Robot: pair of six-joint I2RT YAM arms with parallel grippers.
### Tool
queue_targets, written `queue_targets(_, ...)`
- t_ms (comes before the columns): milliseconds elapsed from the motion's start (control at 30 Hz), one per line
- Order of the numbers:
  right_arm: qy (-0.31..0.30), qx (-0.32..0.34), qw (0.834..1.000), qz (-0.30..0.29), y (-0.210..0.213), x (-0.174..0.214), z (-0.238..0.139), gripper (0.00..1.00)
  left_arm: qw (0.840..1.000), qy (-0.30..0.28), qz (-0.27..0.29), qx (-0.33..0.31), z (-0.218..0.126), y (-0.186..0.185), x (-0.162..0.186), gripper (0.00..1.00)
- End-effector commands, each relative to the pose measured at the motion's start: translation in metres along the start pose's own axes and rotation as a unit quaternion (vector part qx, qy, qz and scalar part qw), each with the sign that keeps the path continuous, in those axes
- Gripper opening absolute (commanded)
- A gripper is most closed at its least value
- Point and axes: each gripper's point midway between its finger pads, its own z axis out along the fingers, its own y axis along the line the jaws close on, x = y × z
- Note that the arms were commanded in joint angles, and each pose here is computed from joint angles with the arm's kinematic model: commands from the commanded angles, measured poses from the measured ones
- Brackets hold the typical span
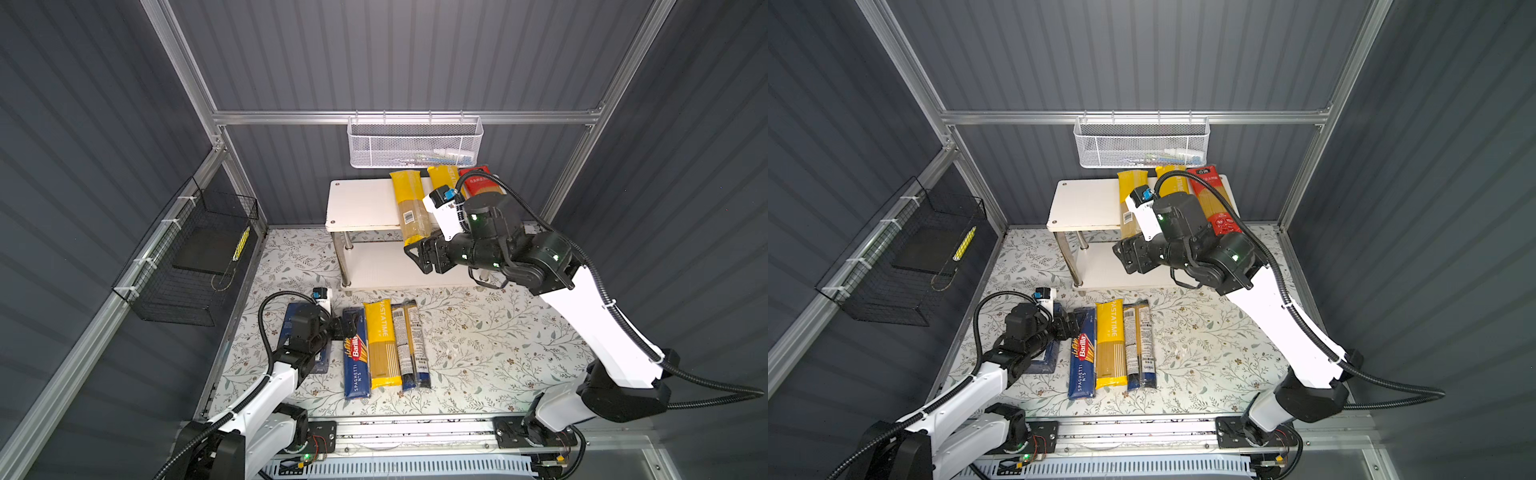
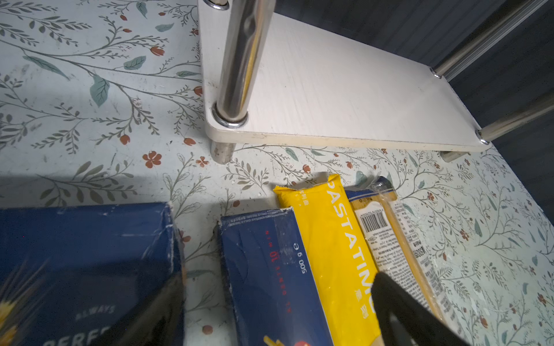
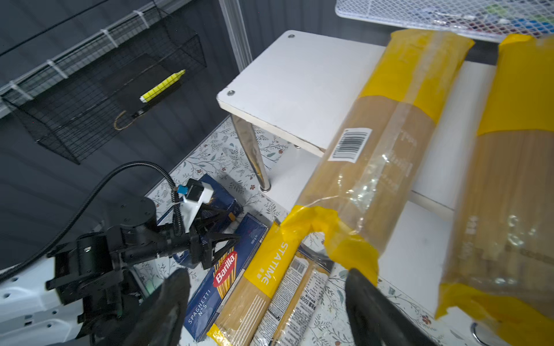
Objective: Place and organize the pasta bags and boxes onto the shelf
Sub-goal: 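Open the right gripper and draw it back down from the shelf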
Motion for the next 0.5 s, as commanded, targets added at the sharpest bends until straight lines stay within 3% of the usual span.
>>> queue_targets(0, 0.025, -0.04, 0.999, -0.025, 0.022, 0.016, 0.015, 0.82, 1.0, -0.004, 0.01, 0.004, 0.0, -0.003, -0.002, 0.99)
queue_targets(233, 0.037, -0.065, 0.996, -0.048, 0.042, 0.024, 0.051, 0.84, 1.0, -0.003, 0.01, 0.0, 0.001, -0.002, -0.002, 0.99)
queue_targets(467, 0.056, -0.04, 0.996, -0.052, 0.032, 0.034, 0.049, 0.85, 1.0, -0.004, 0.01, -0.002, 0.0, -0.001, -0.002, 0.99)
